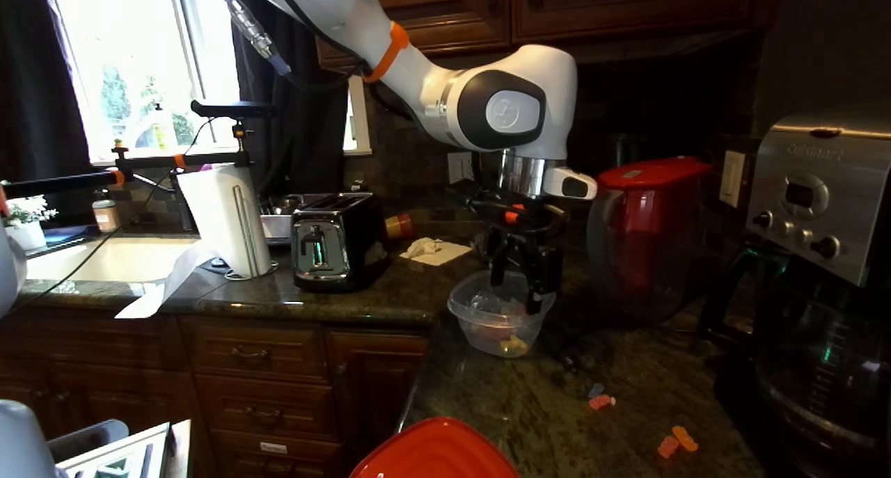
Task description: Put two gummy bears into the lunchbox
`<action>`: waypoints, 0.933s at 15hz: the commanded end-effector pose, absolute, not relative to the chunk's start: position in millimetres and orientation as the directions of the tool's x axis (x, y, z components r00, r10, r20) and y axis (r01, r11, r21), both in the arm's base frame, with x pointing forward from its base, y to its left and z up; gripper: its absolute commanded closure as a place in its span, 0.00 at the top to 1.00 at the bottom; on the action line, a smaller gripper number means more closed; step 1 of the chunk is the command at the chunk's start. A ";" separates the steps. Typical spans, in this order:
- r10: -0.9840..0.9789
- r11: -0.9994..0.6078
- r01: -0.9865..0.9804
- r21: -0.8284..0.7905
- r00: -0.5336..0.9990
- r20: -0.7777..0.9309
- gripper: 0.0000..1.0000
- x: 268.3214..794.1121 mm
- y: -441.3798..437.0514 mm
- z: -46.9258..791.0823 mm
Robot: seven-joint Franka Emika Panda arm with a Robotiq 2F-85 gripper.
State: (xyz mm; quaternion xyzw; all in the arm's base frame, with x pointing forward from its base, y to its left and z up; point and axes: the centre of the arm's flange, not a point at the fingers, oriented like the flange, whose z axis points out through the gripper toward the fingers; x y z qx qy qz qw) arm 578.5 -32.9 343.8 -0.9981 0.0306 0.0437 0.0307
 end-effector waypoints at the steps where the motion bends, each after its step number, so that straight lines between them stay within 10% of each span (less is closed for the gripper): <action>1: -0.072 -0.996 -0.077 -0.038 0.990 -0.117 1.00 581.0 -33.3 337.6; 14: -0.050 -0.999 -0.052 -0.017 0.994 -0.093 1.00 576.2 -24.7 346.2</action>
